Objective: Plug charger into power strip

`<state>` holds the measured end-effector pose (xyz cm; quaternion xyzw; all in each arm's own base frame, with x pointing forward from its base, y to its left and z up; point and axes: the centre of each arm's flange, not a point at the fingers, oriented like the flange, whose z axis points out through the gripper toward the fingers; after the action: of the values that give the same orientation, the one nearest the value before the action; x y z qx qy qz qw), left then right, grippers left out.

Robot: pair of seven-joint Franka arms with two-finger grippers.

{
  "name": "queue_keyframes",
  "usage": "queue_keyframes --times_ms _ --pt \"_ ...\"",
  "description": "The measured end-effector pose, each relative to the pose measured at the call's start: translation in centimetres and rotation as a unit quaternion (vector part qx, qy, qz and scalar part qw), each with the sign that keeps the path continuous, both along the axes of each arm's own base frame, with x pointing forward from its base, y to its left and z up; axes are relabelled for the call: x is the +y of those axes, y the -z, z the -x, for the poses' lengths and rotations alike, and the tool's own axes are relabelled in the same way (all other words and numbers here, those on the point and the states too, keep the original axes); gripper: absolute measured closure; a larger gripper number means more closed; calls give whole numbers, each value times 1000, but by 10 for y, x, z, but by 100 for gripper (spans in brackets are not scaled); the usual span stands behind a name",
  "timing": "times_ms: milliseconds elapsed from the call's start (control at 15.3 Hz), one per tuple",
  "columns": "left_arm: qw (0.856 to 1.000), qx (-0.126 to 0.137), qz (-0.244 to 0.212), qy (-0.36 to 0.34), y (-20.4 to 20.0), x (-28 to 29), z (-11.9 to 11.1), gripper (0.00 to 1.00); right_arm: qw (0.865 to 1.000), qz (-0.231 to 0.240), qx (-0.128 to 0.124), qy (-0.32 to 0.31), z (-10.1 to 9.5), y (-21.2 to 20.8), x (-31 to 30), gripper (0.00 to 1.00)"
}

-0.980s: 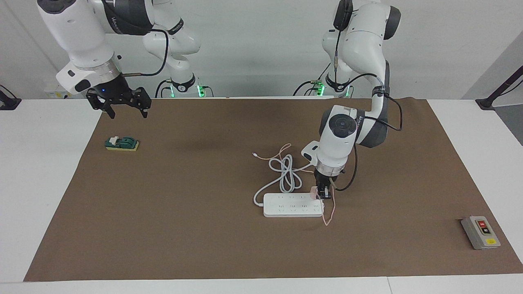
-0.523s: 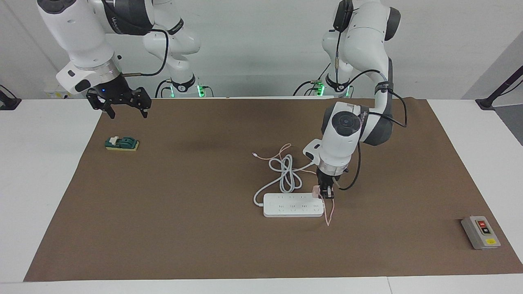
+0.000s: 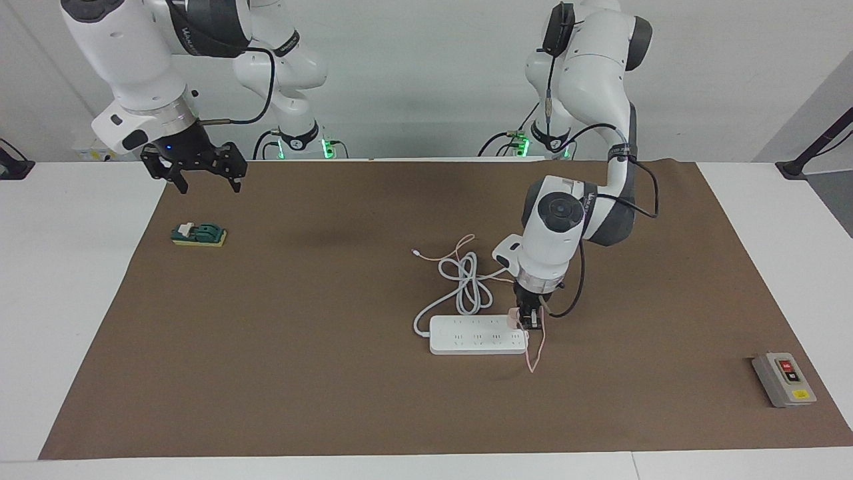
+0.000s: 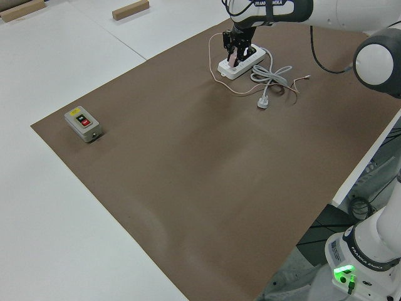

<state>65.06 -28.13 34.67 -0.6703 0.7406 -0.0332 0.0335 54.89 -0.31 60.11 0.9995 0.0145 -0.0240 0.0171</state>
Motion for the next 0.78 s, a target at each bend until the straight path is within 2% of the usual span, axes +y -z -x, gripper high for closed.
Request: queue_keyframes --times_ms 784 --pt "1000 4 -2 7 0 0 2 70 1000 0 -1 -3 0 -1 3 0"
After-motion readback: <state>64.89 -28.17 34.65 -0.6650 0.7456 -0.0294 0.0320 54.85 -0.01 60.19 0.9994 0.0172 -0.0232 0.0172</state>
